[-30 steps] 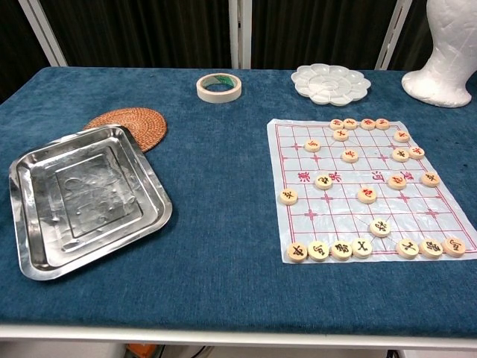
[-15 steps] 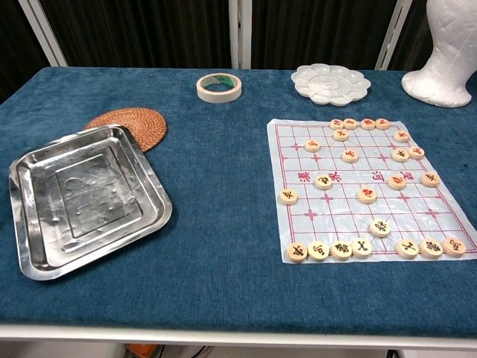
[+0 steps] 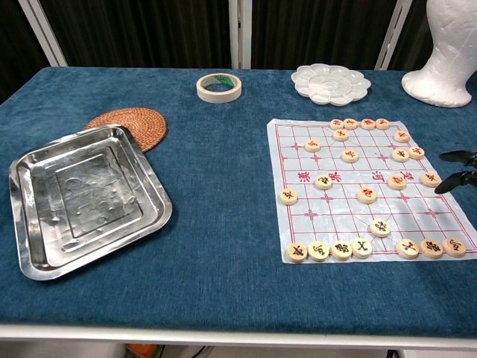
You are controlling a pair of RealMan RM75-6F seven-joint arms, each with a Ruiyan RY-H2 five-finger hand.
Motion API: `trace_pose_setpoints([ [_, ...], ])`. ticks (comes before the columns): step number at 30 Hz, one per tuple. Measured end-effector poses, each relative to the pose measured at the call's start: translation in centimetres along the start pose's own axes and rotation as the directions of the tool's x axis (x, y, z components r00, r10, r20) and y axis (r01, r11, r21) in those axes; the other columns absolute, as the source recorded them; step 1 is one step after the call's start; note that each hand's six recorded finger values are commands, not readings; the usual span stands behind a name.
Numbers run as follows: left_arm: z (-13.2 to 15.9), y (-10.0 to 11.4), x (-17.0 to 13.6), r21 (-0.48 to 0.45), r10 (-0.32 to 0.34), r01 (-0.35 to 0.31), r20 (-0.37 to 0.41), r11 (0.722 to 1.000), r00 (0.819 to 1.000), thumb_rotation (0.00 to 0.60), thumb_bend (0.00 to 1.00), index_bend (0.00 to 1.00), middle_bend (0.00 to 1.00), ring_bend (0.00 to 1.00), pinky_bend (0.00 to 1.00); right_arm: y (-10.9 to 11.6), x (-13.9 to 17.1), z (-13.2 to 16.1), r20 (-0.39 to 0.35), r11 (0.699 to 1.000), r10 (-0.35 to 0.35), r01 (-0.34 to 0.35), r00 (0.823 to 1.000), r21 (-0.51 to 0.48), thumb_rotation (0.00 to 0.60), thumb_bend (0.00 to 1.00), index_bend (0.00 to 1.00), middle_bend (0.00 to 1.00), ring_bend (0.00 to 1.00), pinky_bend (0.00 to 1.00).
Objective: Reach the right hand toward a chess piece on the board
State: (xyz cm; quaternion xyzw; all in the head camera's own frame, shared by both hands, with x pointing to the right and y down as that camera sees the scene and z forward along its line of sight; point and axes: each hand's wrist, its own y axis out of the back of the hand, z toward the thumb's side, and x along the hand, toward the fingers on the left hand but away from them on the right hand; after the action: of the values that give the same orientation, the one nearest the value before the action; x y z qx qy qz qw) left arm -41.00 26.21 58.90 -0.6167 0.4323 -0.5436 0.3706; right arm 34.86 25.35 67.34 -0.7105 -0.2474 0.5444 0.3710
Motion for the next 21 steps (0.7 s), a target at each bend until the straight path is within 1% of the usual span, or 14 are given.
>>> trace_pose_setpoints([
  [5,-0.2,0.0,-0.2,-0.003,0.002,-0.002,-0.002,1.0,1.0,0.6,0.11,0.04,0.07,0.0,0.0,-0.6,-0.4,0.4,-0.003,1.0,0.006,-0.006,1.0,-0.009,0.6,0.16,0.28,0.0,0.0,0.0],
  [13,-0.7,0.1,-0.4,-0.011,0.007,-0.007,-0.012,1.0,1.0,0.6,0.11,0.04,0.07,0.0,0.01,-1.0,-1.0,0.2,0.009,1.0,0.01,-0.01,1.0,-0.013,0.6,0.17,0.34,0.0,0.0,0.0],
  [21,-0.8,0.1,-0.5,-0.01,0.01,-0.01,-0.014,1.0,1.0,0.6,0.1,0.04,0.07,0.0,0.01,-1.6,-1.2,0.4,0.004,1.0,0.014,-0.014,1.0,-0.022,0.6,0.17,0.38,0.0,0.0,0.0],
])
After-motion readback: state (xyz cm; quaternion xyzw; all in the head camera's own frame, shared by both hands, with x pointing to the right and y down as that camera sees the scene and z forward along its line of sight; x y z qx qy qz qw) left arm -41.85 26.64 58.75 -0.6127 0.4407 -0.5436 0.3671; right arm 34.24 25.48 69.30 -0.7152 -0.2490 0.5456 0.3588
